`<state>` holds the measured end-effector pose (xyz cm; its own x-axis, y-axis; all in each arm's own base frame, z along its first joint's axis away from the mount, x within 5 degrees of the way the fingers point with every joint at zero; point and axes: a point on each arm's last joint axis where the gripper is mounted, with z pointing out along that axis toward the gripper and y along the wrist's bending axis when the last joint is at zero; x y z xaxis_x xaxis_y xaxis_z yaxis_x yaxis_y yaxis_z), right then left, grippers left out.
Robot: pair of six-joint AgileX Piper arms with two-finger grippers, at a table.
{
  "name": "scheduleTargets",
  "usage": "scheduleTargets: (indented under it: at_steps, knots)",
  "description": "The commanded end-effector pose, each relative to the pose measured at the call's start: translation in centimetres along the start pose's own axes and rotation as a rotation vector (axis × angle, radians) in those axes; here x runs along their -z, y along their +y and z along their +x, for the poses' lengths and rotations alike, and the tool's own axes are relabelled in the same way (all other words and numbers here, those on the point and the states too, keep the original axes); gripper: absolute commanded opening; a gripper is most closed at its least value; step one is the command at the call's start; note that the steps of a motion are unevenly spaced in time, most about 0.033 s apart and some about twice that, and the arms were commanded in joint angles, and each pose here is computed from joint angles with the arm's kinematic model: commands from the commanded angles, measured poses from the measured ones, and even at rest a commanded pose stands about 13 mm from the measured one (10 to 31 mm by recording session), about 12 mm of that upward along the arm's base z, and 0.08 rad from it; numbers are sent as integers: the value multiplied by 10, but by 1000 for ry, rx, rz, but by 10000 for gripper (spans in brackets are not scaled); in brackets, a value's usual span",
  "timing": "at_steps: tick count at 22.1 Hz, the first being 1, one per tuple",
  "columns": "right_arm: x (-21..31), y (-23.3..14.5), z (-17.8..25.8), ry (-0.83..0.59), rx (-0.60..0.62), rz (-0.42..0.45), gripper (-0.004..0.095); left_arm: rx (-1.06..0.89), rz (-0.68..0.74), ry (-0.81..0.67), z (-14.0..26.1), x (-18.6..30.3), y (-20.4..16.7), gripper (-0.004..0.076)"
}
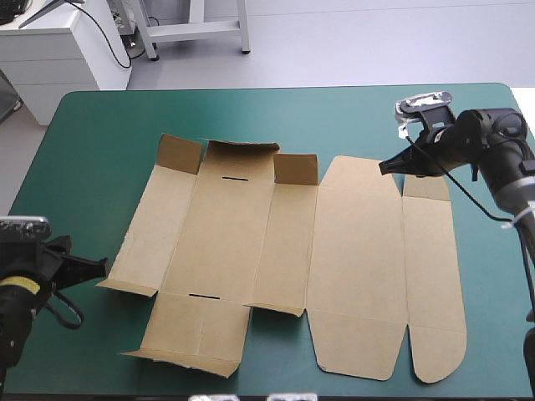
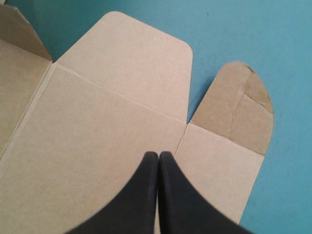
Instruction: Fold the box
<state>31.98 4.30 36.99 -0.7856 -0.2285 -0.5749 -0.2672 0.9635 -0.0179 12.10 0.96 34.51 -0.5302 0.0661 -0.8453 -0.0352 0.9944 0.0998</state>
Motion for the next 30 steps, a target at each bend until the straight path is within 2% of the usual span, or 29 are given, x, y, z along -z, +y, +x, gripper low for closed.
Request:
scheduleTargets:
  at_steps: [1, 7, 10, 13, 19, 23, 27, 30]
  knots:
    - [28, 1, 10, -135, -12, 26, -20, -1, 4, -38, -33, -11, 2, -6]
    - [40, 8, 59, -178, -36, 34, -20, -37, 203, 195, -68, -71, -8, 9]
    - [56, 13, 82, -208, -63, 35, -19, 16, 283, 330, -76, -111, 10, 9]
    - [69, 17, 102, -231, -91, 30, -20, 111, 408, 456, -77, -144, 32, 9]
    - [90, 24, 141, -290, -127, 35, -19, 223, 466, 627, -52, -201, 61, 9]
    - [94, 26, 156, -275, -121, 43, -19, 251, 496, 695, -39, -218, 62, 8]
    - [100, 25, 163, -277, -118, 79, -19, 283, 594, 745, -32, -223, 56, 9]
    - [103, 24, 166, -268, -116, 98, -19, 315, 571, 760, -33, -222, 56, 8]
